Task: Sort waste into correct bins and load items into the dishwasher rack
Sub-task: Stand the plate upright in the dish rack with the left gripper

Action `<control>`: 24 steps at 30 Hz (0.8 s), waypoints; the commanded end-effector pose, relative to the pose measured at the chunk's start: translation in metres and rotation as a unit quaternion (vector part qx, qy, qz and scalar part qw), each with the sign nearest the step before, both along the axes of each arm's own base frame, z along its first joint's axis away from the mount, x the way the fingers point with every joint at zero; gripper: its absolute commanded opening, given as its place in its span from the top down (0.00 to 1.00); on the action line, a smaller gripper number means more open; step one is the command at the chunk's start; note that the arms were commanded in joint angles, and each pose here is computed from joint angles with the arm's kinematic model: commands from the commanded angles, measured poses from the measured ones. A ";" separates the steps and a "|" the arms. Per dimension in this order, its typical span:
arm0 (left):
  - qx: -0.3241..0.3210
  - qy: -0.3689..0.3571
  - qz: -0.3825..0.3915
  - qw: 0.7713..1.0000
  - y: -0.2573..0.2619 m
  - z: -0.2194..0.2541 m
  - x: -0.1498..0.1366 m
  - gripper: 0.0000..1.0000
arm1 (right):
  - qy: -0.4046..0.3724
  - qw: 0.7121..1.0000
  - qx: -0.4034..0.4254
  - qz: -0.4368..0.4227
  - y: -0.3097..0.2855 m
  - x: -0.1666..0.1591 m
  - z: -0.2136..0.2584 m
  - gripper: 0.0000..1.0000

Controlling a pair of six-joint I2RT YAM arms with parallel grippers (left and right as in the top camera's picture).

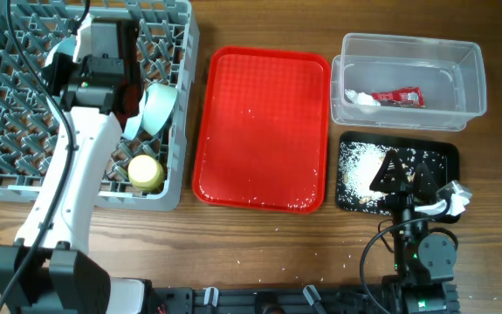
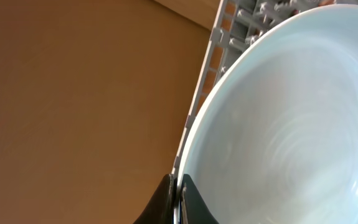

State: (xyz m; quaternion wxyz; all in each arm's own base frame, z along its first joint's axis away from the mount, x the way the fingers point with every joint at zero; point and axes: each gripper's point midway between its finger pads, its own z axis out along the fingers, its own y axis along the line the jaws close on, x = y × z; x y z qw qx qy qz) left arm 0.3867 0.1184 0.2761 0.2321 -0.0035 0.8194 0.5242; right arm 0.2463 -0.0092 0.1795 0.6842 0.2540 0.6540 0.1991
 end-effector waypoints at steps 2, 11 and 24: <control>0.004 0.024 0.010 1.000 0.016 -0.008 0.000 0.96 | -0.005 1.000 0.004 0.000 0.000 0.000 0.001 0.01; -0.040 0.034 -0.025 0.998 0.009 -0.026 0.009 0.96 | -0.005 1.000 0.004 0.000 0.000 0.000 0.001 0.00; 0.000 0.086 -0.070 0.994 0.026 -0.023 0.025 0.96 | -0.005 1.000 0.004 0.000 0.000 0.000 0.002 0.00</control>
